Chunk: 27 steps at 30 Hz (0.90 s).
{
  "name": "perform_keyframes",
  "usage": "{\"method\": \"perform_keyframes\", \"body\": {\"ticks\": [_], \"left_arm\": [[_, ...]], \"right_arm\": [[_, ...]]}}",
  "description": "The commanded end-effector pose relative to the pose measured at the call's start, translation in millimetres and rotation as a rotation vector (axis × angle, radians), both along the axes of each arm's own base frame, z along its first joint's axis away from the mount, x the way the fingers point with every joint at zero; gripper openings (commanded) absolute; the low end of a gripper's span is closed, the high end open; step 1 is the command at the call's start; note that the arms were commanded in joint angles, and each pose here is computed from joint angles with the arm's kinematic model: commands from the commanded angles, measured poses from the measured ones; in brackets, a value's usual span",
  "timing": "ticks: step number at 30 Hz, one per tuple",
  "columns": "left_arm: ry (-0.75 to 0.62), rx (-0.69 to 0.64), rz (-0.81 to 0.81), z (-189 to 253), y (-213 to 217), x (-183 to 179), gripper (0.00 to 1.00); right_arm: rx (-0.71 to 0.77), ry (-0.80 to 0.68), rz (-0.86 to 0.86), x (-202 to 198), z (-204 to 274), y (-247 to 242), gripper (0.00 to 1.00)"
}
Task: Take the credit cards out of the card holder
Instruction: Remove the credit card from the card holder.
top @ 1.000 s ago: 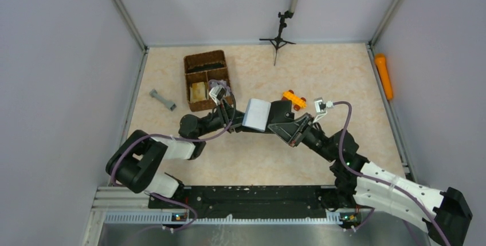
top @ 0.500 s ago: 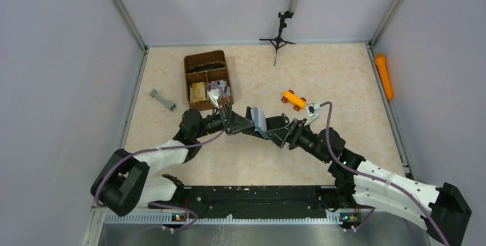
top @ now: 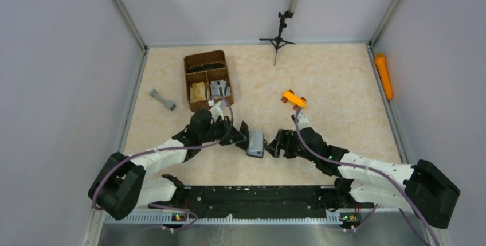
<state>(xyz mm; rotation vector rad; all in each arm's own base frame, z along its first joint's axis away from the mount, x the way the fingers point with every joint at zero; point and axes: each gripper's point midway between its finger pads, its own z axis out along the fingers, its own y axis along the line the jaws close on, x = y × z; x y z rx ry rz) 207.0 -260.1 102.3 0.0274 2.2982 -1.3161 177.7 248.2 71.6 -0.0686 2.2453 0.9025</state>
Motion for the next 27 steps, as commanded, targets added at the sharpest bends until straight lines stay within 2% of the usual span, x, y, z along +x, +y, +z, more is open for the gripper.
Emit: {"method": "perform_keyframes", "body": {"ticks": [1,5,11,12,18,23,27], "left_arm": [[-0.069,0.089,-0.002,-12.6,8.2,4.5,0.00],[-0.041,0.170,0.007,-30.2,19.1,-0.2,0.00],[-0.010,0.251,0.027,-48.5,33.0,-5.9,0.01],[-0.001,0.267,0.028,-51.8,35.3,-7.3,0.01],[0.030,0.336,0.029,-64.9,42.2,-11.9,0.05],[0.037,0.360,0.028,-68.1,42.2,-10.7,0.05],[0.057,0.390,0.028,-74.3,46.0,-13.6,0.05]], "right_arm": [[0.022,-0.090,0.028,12.2,25.7,10.2,0.79],[-0.009,-0.079,0.057,12.2,22.1,14.3,0.75],[0.008,-0.073,0.084,14.6,28.3,26.4,0.53],[0.012,-0.068,0.095,14.3,29.4,29.6,0.52],[0.017,-0.056,0.152,1.1,35.1,51.5,0.59],[0.165,-0.027,0.163,-13.5,44.2,75.5,0.65],[0.123,-0.006,0.088,-1.1,31.1,73.8,0.68]]}}
